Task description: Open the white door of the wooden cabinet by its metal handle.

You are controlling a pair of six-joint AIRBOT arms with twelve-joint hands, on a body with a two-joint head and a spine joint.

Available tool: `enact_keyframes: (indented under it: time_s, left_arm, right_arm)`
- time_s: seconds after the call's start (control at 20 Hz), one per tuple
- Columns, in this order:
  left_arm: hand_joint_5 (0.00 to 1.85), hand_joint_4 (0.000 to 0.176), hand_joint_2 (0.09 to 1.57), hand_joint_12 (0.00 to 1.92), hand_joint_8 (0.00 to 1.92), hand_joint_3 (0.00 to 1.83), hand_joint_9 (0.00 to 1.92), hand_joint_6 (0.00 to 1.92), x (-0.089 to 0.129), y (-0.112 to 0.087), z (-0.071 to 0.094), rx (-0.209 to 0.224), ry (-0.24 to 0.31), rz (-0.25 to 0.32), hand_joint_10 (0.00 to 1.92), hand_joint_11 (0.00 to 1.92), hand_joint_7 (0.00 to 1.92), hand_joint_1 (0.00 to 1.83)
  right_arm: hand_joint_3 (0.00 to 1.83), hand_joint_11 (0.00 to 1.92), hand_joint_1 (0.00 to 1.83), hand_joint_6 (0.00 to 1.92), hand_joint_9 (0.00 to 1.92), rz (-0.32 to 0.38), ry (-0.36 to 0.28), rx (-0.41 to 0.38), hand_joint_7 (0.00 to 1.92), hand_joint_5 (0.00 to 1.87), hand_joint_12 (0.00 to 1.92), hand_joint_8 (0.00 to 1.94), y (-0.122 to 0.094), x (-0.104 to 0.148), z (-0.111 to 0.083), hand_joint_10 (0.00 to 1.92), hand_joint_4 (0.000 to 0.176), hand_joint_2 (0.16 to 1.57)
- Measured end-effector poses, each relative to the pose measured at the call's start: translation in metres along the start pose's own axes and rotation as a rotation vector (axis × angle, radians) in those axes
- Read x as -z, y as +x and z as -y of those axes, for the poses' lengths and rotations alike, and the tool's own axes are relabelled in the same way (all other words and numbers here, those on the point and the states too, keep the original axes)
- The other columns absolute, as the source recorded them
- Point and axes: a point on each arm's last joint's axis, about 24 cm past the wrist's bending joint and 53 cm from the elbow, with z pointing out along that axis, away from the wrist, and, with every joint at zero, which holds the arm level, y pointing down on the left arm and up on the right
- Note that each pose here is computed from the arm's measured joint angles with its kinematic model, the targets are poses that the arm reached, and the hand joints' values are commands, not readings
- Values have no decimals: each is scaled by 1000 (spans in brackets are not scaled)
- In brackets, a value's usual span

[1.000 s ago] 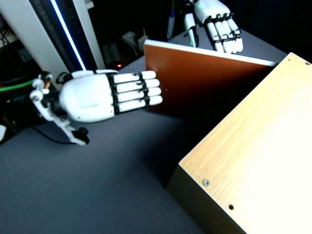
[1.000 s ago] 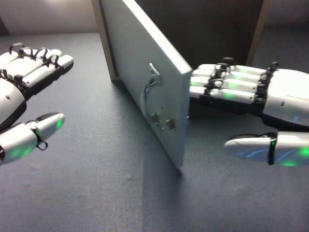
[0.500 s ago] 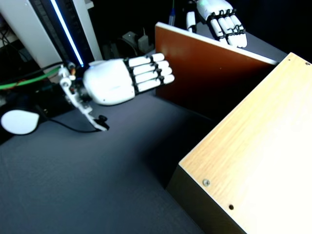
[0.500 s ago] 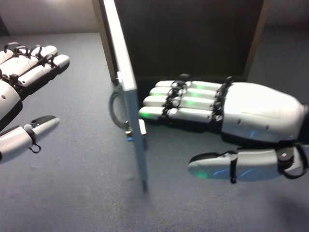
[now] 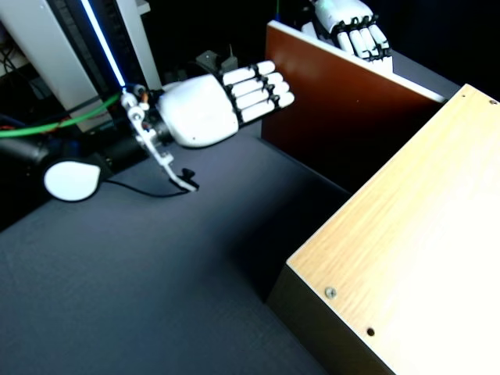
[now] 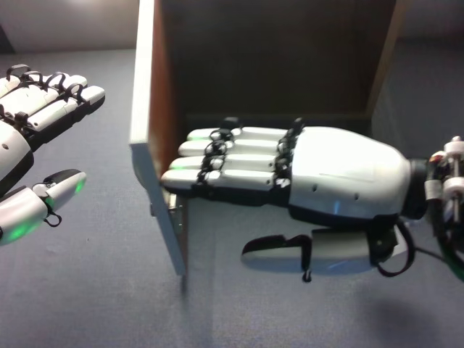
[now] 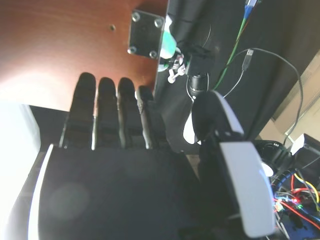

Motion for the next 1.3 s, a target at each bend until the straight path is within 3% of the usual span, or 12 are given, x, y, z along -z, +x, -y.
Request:
enact_keyframes:
  time_s: [0.1, 0.25, 0.4, 0.6, 0.65, 0.7, 0.75, 0.85, 0.9, 1.0, 1.1, 1.3]
  left_arm:
    - [190, 0, 1485, 780, 2, 1, 200, 1, 0, 0, 0, 0, 0, 0, 2, 0, 160, 316]
    - [162, 0, 1489, 689, 1, 1, 173, 1, 0, 1, -1, -1, -1, -3, 1, 0, 126, 296]
    - [135, 0, 1494, 617, 1, 2, 137, 2, -1, 1, -2, 1, -4, -1, 2, 0, 95, 314]
    - [138, 0, 1484, 585, 3, 0, 130, 1, -1, 3, -2, 1, -6, -8, 5, 11, 90, 333]
    - [157, 0, 1475, 600, 9, 0, 160, 8, -1, 3, -3, 1, -7, -7, 15, 47, 107, 329]
    - [219, 0, 1452, 612, 19, 0, 197, 21, -1, 3, -2, 1, -4, -7, 20, 67, 162, 456]
    - [130, 0, 1511, 285, 3, 7, 62, 5, -1, 3, -1, 1, 0, -6, 3, 13, 69, 285]
    - [57, 0, 1561, 89, 0, 5, 2, 3, 0, 3, -1, 6, -4, -3, 0, 43, 2, 560]
    - [82, 0, 1480, 85, 2, 0, 4, 8, 1, 2, -1, 5, -2, -2, 1, 29, 8, 349]
    - [87, 0, 1302, 181, 3, 0, 101, 2, 1, 2, -1, 9, -4, 5, 9, 148, 57, 331]
    - [148, 0, 1432, 237, 7, 13, 224, 6, 1, -2, 0, 11, -2, 18, 9, 212, 167, 289]
    - [152, 0, 1473, 190, 1, 15, 106, 3, 2, -4, 4, 19, 11, 34, 0, 96, 99, 308]
  right_arm:
    - [0, 48, 599, 3, 46, -4, -10, -8, 114, 85, 15, 6, 5, -4, -2, 6, 0, 1354]
    - [16, 25, 312, 6, 16, -5, -24, -8, 31, 29, 10, 6, 6, -11, -5, 3, 0, 1457]
    - [0, 66, 625, 5, 49, 2, -35, -14, 46, 77, 21, 4, 6, -16, -6, 4, 0, 1403]
    - [0, 34, 567, 5, 21, -3, -41, -12, 82, 66, 4, 6, 8, -18, -8, 2, 0, 1372]
    - [19, 9, 334, 2, 4, 3, -39, -16, 64, 58, 6, 5, 6, -18, -7, 1, 0, 1440]
    - [16, 4, 331, 2, 1, 10, -32, -16, 47, 41, 6, 3, 3, -16, -6, 0, 0, 1465]
    - [6, 0, 394, 4, 0, 19, -22, -14, 29, 47, 0, 6, -2, -13, -4, 0, 0, 1462]
    - [6, 0, 340, 3, 0, 59, 14, -8, 4, 37, 0, 0, -22, 0, 2, 0, 0, 1470]
    - [0, 0, 378, 13, 0, 79, 34, -9, 37, 80, 0, 9, -31, 6, 6, 0, 0, 1453]
    - [8, 0, 266, 6, 0, 113, 87, 23, 35, 85, 0, 3, -47, 25, 12, 0, 0, 1478]
    - [5, 12, 197, 1, 0, 142, 127, 45, 25, 59, 5, 3, -55, 43, 16, 0, 0, 1488]
    - [0, 31, 219, 4, 0, 242, 215, 67, 0, 44, 14, 0, -87, 93, 24, 0, 0, 1446]
